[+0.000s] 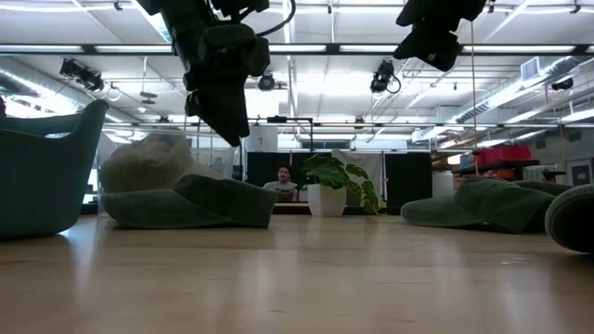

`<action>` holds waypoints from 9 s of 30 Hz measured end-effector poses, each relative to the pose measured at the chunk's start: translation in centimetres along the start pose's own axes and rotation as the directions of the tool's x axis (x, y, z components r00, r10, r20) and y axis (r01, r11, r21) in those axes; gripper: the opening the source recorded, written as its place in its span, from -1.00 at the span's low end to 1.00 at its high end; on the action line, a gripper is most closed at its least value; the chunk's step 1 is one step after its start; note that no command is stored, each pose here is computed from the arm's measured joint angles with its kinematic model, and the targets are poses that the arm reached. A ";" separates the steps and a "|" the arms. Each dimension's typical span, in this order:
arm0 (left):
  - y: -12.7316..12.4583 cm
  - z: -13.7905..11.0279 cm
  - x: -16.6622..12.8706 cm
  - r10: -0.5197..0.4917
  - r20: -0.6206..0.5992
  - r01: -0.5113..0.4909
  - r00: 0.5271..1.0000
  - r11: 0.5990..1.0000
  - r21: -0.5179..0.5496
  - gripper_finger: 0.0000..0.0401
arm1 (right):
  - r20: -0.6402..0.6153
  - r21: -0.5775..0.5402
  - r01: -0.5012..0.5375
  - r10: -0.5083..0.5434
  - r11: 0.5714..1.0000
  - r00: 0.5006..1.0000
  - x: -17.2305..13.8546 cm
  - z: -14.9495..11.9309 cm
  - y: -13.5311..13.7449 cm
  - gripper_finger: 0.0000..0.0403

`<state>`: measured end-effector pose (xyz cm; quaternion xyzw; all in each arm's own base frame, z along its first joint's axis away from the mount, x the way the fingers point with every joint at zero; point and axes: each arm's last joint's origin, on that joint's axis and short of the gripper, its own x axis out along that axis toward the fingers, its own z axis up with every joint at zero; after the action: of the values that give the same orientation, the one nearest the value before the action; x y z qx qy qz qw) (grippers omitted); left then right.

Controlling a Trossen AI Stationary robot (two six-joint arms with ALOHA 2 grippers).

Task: Pick & Place hat
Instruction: Put the top left gray cap into the blue bin, then put the top gray cap into the blue bin

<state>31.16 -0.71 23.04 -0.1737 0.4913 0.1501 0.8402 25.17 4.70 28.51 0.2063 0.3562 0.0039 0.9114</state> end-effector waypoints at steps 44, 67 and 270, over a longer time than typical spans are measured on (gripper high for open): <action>0.2 2.5 2.7 -0.072 -0.224 0.099 0.972 0.989 0.111 -0.87 | 0.015 0.264 0.192 -0.203 0.945 0.979 1.0 -1.0 -3.2 -0.02; -6.7 -3.9 -14.1 0.084 -0.202 -0.107 0.976 0.988 -0.107 -0.91 | 0.013 0.233 0.196 -0.205 0.953 0.979 1.0 -1.0 -3.2 -0.02; -5.4 1.8 -10.7 -0.119 0.346 0.302 0.931 0.781 -0.546 -0.95 | 0.121 -0.722 0.324 -0.349 0.612 0.929 3.3 3.8 1.8 -0.27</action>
<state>29.78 -5.63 34.05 -0.4562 0.2675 0.2233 0.8188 30.32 5.42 29.53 -0.2450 0.3714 -0.0222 0.8953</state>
